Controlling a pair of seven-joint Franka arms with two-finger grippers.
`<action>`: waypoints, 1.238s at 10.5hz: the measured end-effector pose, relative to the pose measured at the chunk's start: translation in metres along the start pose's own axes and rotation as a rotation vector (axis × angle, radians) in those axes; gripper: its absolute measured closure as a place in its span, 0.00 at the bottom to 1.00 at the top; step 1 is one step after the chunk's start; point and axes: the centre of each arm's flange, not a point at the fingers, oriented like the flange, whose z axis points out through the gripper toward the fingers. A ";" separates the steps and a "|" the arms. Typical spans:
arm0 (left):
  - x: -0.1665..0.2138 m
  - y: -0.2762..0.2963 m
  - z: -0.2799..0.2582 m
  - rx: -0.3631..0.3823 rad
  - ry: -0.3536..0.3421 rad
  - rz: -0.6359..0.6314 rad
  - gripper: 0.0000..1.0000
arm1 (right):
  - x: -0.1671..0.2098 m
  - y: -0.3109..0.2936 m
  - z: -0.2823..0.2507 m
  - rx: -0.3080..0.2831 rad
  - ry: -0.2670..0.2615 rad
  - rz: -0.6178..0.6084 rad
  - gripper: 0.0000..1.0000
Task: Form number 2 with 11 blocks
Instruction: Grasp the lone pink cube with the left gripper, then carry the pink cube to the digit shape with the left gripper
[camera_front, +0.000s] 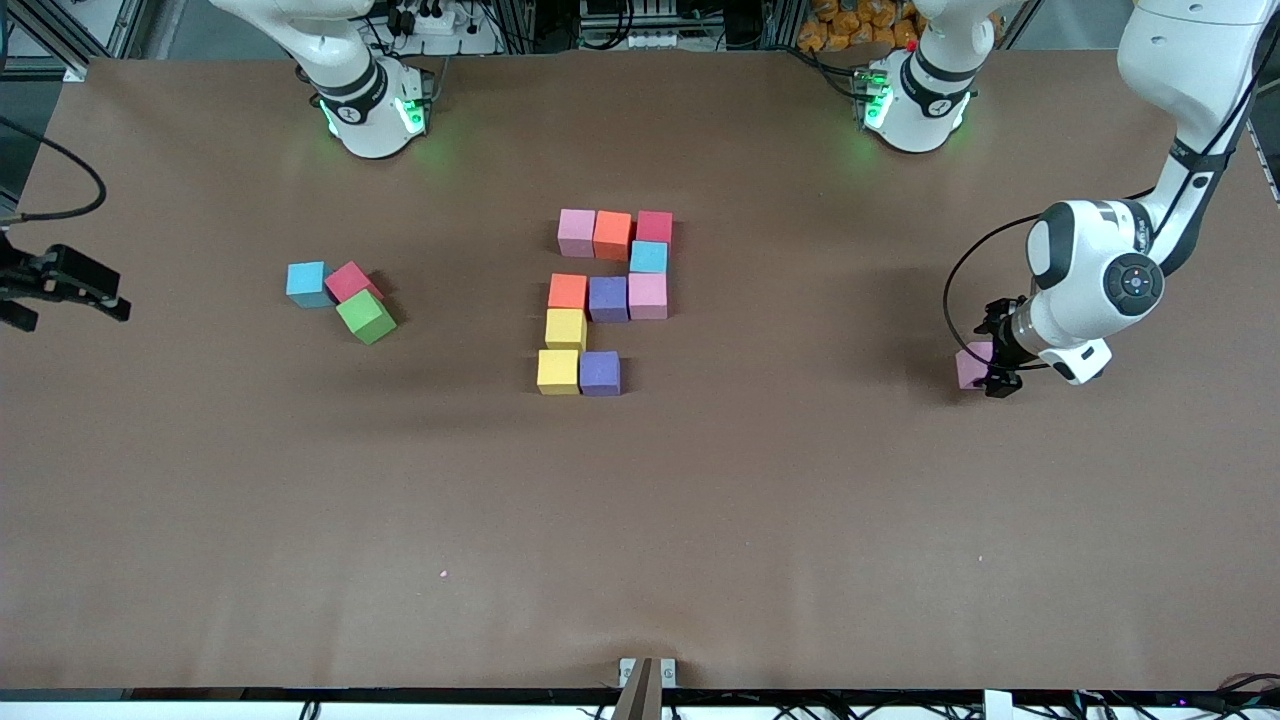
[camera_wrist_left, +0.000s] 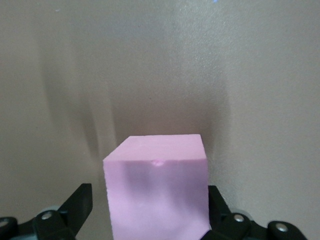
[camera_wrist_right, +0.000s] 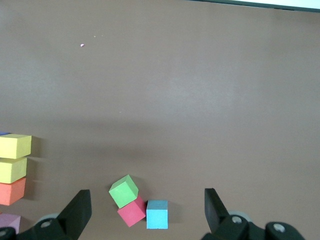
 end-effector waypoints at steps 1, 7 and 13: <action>0.000 0.000 0.002 -0.003 -0.001 0.000 0.00 | 0.000 0.001 0.000 0.000 0.000 0.000 0.00; 0.004 0.001 0.003 -0.012 -0.001 -0.010 0.00 | 0.000 -0.003 -0.001 0.002 -0.006 -0.008 0.00; 0.011 0.009 -0.007 -0.047 0.003 -0.022 0.37 | -0.003 -0.012 0.000 0.009 -0.035 -0.028 0.00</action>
